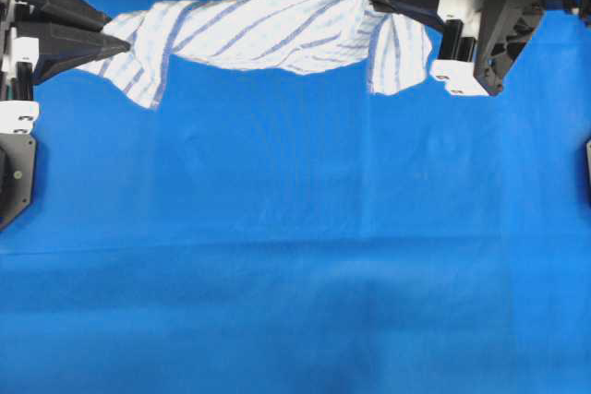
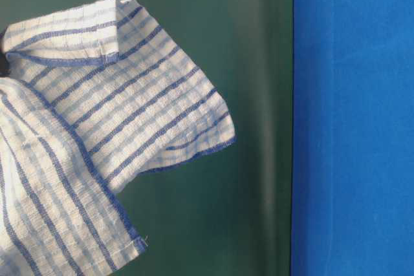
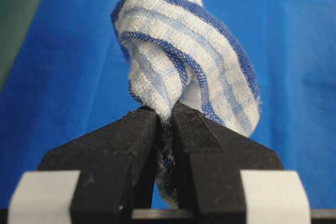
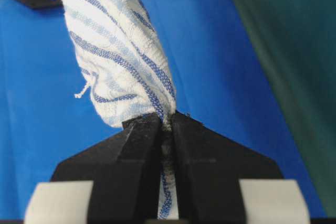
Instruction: Lift the towel with both arms.
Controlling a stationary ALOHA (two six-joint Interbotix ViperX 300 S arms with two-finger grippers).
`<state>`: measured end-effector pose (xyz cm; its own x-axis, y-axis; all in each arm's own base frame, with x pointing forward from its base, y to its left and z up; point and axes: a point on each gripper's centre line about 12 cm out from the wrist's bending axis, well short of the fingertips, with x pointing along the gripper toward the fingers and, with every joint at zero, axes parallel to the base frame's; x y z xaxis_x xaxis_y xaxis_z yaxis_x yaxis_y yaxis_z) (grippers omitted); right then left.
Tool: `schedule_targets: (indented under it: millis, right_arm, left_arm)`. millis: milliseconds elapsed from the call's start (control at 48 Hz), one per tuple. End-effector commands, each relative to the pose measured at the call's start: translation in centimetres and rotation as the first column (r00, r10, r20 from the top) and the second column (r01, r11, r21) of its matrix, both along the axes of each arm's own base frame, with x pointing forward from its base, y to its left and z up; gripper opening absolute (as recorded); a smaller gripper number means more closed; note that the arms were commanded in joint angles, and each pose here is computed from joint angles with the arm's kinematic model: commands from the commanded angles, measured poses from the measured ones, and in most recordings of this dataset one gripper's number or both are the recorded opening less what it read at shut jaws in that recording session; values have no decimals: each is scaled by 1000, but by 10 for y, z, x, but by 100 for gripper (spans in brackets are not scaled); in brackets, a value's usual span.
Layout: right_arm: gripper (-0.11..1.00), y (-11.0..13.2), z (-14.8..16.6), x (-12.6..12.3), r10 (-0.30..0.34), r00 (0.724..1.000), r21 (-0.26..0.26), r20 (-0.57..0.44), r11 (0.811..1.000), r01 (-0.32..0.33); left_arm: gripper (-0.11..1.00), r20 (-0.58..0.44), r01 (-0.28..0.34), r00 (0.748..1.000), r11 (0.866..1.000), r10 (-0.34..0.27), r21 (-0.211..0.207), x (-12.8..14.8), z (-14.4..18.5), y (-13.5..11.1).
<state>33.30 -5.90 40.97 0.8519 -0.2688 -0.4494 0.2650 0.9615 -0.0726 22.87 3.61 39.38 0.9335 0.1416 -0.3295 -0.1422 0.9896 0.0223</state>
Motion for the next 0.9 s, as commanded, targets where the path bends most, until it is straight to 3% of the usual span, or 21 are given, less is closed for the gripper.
schedule_targets:
  millis: [0,146,209,375,459,521,876]
  right_arm:
    - [7,0,14,-3,5,999,-14,41,1000,-4]
    - [8,1,13,-3,8,999,-6,41,1000,-8]
    - [15,1,13,-3,6,999,-4,42,1000,-6]
    - [62,1,13,-3,8,999,-14,41,1000,-8]
    - [67,1,13,-3,8,999,-15,40,1000,-7]
    - [63,1,12,-3,8,999,-13,37,1000,-7]
    - [65,1,7,-1,18,999,-21,48,1000,-17]
  left_arm:
    - [4,39,-3,999,1000,3,9,-2,12,0]
    - [10,53,-4,999,1000,4,9,-6,15,0]
    - [24,58,-5,998,1000,5,6,-7,15,0]
    - [75,58,-6,998,1000,5,5,-8,13,-1]
    - [91,56,-5,998,1000,4,8,-8,12,0]
    - [93,56,-4,998,1000,3,11,-8,12,-1]
    - [93,84,-9,996,999,5,50,-8,11,2]
